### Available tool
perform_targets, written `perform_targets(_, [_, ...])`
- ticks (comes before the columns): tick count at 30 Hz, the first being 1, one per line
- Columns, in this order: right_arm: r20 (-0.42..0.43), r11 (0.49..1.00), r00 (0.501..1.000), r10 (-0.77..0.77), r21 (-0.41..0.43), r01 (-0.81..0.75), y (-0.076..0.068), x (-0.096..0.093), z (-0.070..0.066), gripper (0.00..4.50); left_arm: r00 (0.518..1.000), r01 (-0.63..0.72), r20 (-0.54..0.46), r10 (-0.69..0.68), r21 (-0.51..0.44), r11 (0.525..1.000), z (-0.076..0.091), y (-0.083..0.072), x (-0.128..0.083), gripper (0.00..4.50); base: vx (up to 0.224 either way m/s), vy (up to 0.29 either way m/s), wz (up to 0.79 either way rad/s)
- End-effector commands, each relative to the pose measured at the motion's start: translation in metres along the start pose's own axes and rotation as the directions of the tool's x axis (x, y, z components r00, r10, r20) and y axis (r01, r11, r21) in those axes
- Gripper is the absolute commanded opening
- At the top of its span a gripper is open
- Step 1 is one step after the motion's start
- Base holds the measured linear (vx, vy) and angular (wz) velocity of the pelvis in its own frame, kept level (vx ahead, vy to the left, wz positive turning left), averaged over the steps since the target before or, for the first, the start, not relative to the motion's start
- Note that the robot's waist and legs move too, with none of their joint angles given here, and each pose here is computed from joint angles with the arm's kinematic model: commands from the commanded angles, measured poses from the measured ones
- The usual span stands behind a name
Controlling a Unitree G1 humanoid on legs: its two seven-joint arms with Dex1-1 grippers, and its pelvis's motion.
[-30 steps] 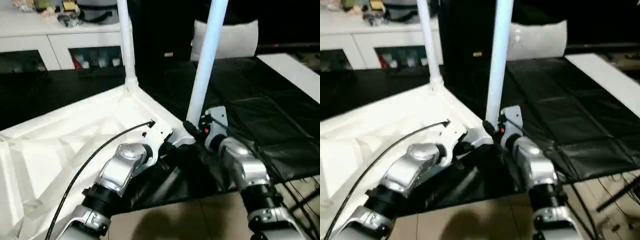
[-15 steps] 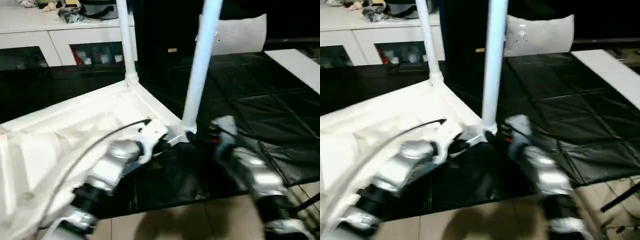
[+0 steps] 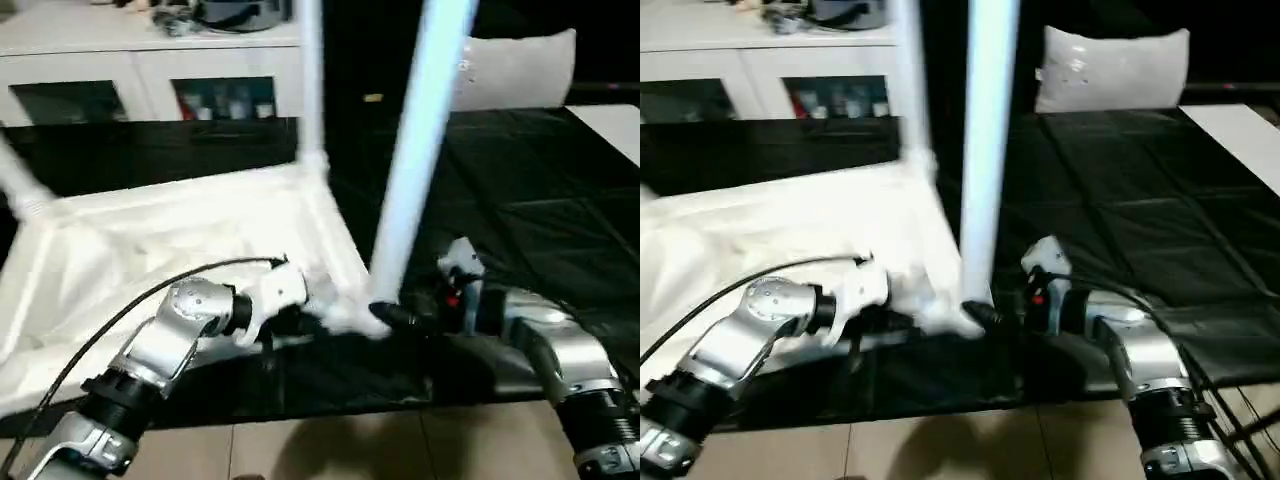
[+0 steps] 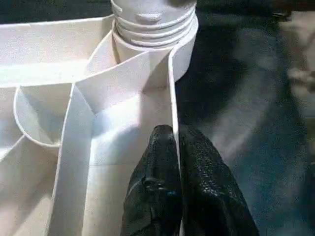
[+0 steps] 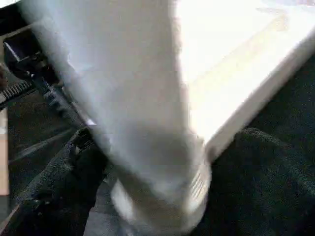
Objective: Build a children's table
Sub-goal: Rotate leg to tighten
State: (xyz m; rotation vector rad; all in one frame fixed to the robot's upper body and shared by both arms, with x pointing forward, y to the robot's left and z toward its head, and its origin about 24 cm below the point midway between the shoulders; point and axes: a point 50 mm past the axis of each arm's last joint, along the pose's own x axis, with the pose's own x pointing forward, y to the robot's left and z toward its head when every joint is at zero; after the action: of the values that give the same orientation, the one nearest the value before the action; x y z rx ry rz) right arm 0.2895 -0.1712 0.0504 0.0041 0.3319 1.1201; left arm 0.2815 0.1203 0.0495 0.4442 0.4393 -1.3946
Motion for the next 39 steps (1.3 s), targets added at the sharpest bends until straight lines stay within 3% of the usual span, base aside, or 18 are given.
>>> perform_targets(1, [0.011, 0.999, 0.999, 0.044, -0.016, -0.044, 0.001, 0.004, 0.008, 4.30, 0.993, 0.120, -0.026, -0.119, 0.036, 0.992, 0.002, -0.011, 0.007, 0.00, 0.000, 0.000, 0.00])
perform_targets(12, [-0.017, 0.987, 0.987, 0.159, 0.037, -0.158, 0.011, 0.008, 0.002, 3.50, 0.990, 0.134, -0.051, -0.132, 0.051, 0.990, -0.002, -0.008, 0.002, 0.00, 0.000, 0.000, 0.00])
perform_targets(17, [-0.028, 0.984, 0.984, 0.175, 0.046, -0.174, 0.013, 0.007, -0.001, 2.91, 0.991, 0.127, -0.045, -0.125, 0.043, 0.991, -0.003, -0.009, 0.002, 0.00, 0.000, 0.000, 0.00])
perform_targets(22, [-0.014, 0.983, 0.985, 0.175, 0.065, -0.173, 0.016, 0.008, -0.003, 2.70, 0.994, 0.103, -0.031, -0.102, 0.029, 0.994, -0.003, -0.009, 0.004, 0.00, 0.000, 0.000, 0.00])
perform_targets(26, [0.015, 0.990, 0.996, 0.092, 0.104, -0.093, 0.022, 0.020, -0.008, 2.63, 1.000, 0.010, -0.007, -0.010, -0.051, 0.999, -0.003, -0.008, 0.009, 0.00, 0.000, 0.000, 0.00])
perform_targets(31, [0.015, 0.982, 0.992, -0.127, 0.144, 0.123, 0.011, 0.034, -0.010, 2.60, 0.989, -0.142, 0.030, 0.147, -0.137, 0.980, 0.002, 0.001, 0.015, 0.00, 0.000, 0.000, 0.00])
perform_targets(33, [0.013, 0.963, 0.977, -0.215, 0.168, 0.210, 0.006, 0.040, -0.009, 2.57, 0.971, -0.226, 0.039, 0.238, -0.194, 0.955, 0.006, 0.006, 0.018, 0.00, 0.000, 0.000, 0.00])
perform_targets(34, [-0.010, 0.917, 0.937, -0.349, 0.200, 0.344, -0.001, 0.049, -0.009, 2.57, 0.929, -0.345, 0.035, 0.369, -0.279, 0.896, 0.011, 0.015, 0.021, 0.00, 0.000, 0.000, 0.00])
perform_targets(39, [-0.064, 0.792, 0.827, -0.558, 0.254, 0.555, -0.010, 0.065, -0.013, 2.56, 0.802, -0.546, 0.006, 0.597, -0.397, 0.738, 0.025, 0.030, 0.030, 0.00, 0.000, 0.000, 0.00])
